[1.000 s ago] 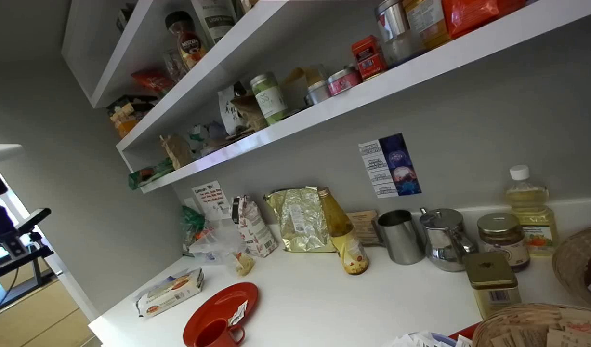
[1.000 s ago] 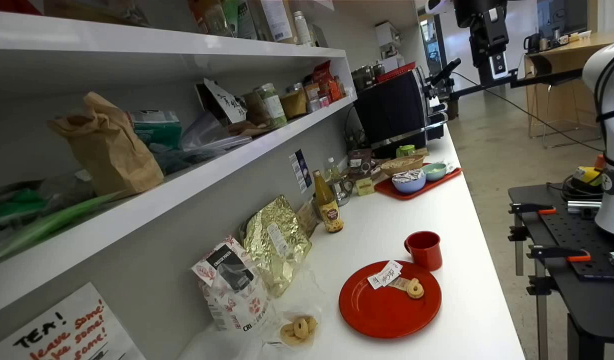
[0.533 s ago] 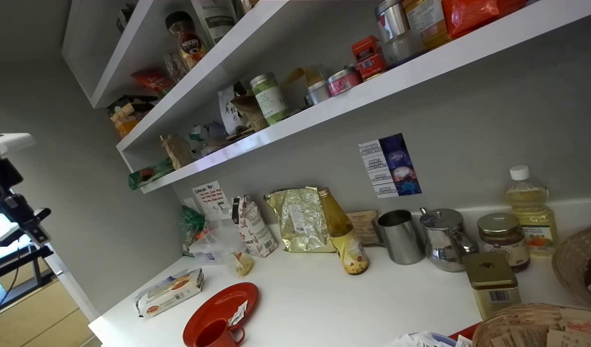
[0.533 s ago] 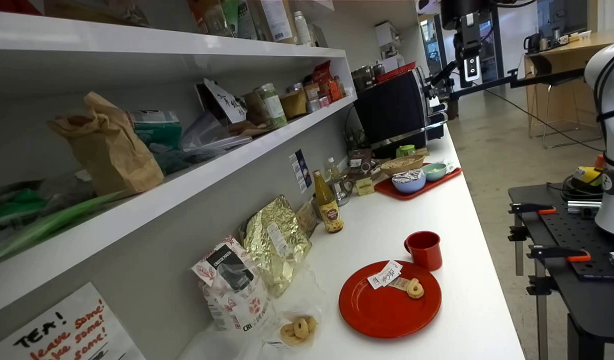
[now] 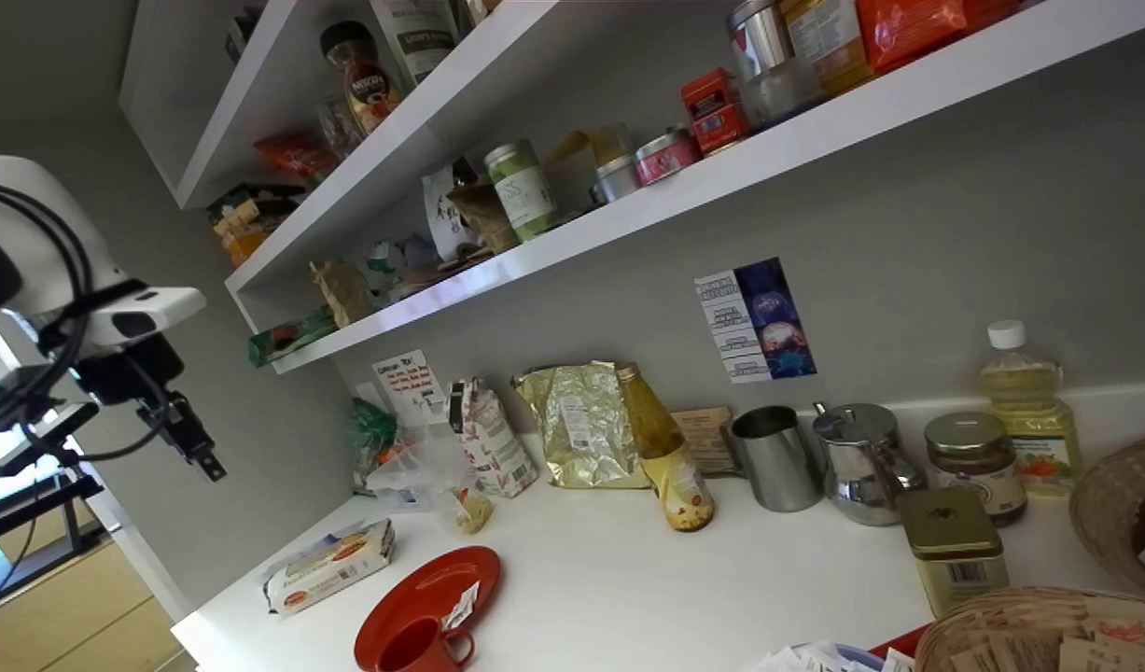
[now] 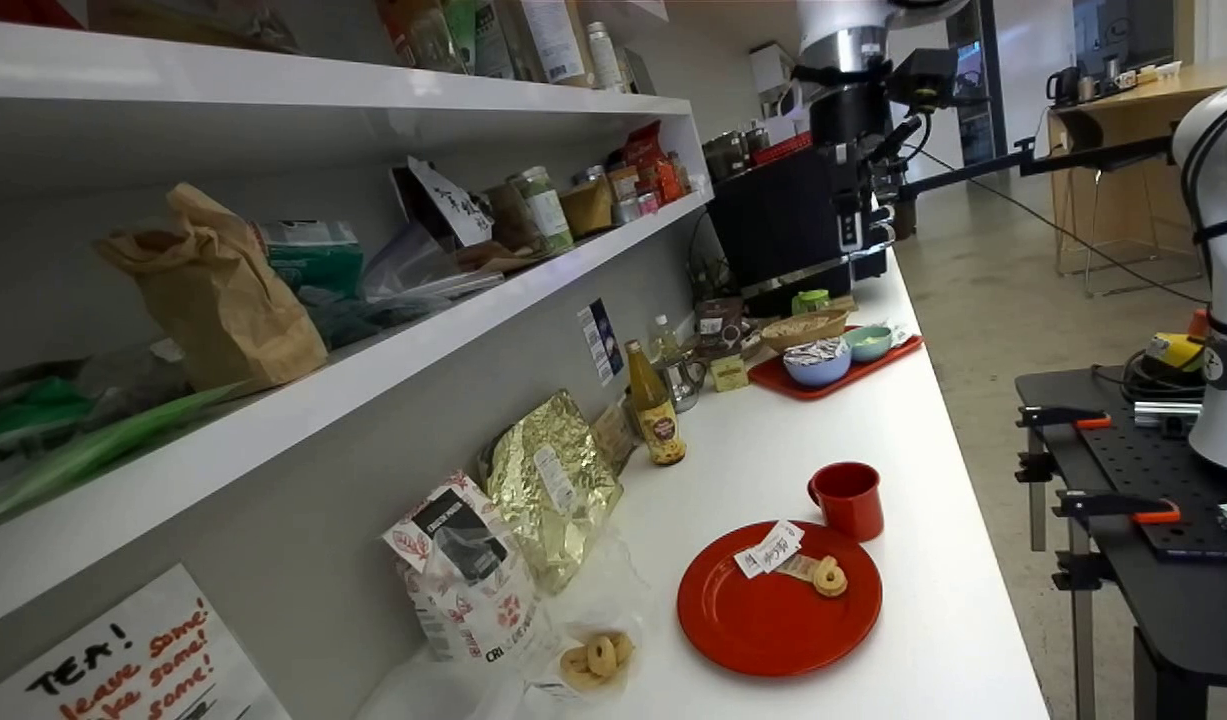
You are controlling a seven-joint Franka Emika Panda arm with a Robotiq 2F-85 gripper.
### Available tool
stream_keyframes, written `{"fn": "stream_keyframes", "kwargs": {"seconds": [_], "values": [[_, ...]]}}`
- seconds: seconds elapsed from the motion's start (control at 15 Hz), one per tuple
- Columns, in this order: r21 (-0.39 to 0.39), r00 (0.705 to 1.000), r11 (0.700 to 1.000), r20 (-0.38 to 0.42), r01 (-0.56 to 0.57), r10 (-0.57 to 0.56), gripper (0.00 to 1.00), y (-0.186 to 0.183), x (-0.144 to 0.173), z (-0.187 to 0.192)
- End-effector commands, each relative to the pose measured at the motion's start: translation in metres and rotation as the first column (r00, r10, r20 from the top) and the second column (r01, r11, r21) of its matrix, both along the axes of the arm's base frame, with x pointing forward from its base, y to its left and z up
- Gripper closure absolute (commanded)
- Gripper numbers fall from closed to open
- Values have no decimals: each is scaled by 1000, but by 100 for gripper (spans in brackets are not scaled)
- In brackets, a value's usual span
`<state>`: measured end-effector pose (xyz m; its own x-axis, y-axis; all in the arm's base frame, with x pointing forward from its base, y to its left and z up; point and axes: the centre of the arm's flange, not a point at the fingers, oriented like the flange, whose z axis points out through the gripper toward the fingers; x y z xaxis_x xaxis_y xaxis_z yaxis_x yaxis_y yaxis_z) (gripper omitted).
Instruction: Put the orange cup on the orange plate
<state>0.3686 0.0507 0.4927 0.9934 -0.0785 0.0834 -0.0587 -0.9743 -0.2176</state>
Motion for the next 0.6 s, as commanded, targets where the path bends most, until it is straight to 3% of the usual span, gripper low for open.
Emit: {"fn": "stream_keyframes", "kwargs": {"seconds": [0.0, 0.53], "values": [[-5, 998, 1000, -60, 26, -26, 0, -2, 37, -50], [-7, 964, 998, -256, 67, -67, 0, -16, 72, -152]]}}
